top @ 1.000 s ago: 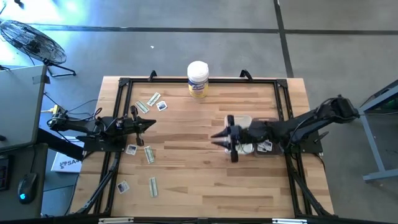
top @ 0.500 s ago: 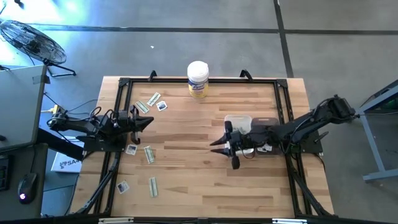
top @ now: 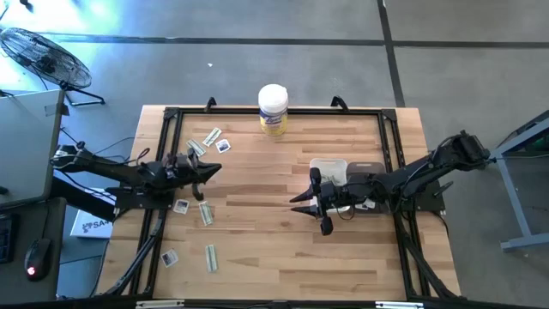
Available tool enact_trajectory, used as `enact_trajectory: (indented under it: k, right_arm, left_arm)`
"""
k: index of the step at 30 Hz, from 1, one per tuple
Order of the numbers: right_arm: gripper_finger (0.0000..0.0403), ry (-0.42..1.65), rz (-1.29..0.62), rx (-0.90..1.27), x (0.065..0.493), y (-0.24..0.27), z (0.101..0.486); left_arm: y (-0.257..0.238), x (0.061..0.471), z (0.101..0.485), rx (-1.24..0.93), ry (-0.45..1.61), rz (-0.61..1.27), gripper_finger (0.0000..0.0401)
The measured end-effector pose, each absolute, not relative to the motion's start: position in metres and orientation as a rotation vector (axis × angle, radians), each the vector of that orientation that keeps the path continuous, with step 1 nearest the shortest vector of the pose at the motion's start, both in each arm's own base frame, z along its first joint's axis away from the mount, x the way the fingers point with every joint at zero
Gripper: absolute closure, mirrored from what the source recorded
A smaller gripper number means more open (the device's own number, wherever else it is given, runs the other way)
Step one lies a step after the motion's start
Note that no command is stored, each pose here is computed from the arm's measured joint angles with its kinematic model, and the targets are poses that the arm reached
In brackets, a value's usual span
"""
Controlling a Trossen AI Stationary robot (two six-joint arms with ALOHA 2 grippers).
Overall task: Pick & Place First Aid Supplies
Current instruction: Put the blue alcohol pad into the black bin
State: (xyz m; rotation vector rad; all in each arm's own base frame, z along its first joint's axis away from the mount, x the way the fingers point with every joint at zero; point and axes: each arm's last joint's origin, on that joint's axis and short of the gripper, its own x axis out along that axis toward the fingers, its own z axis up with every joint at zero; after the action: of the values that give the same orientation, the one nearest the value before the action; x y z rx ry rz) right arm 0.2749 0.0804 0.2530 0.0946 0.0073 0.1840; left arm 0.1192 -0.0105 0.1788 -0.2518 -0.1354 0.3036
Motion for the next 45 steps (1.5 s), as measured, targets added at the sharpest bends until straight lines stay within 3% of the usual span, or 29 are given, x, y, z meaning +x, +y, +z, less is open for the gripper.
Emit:
enact_trajectory:
  k: [6,13,17,25,34,45]
  right_arm:
    - [0.0304,-0.024,0.224,0.049,0.272,0.090,0.256]
    - [0.0304,-0.026,0.228,0.050,0.271,0.091,0.256]
    - [0.0304,-0.026,0.229,0.050,0.271,0.092,0.256]
    - [0.0304,-0.026,0.244,0.050,0.270,0.095,0.256]
    - [0.0304,-0.018,0.243,0.049,0.270,0.095,0.255]
    - [0.0304,-0.004,0.243,0.046,0.270,0.095,0.254]
  left_arm:
    - [-0.011,0.142,0.175,-0.194,0.026,0.496,0.0385]
    - [0.004,0.180,0.169,-0.259,0.176,0.737,0.0287]
    - [0.026,0.199,0.156,-0.332,0.265,0.890,0.0258]
    - [0.059,0.227,0.127,-0.278,0.480,0.991,0.0255]
    - [0.083,0.243,0.108,-0.336,0.464,1.189,0.0254]
    - [0.088,0.239,0.087,-0.371,0.500,1.285,0.0254]
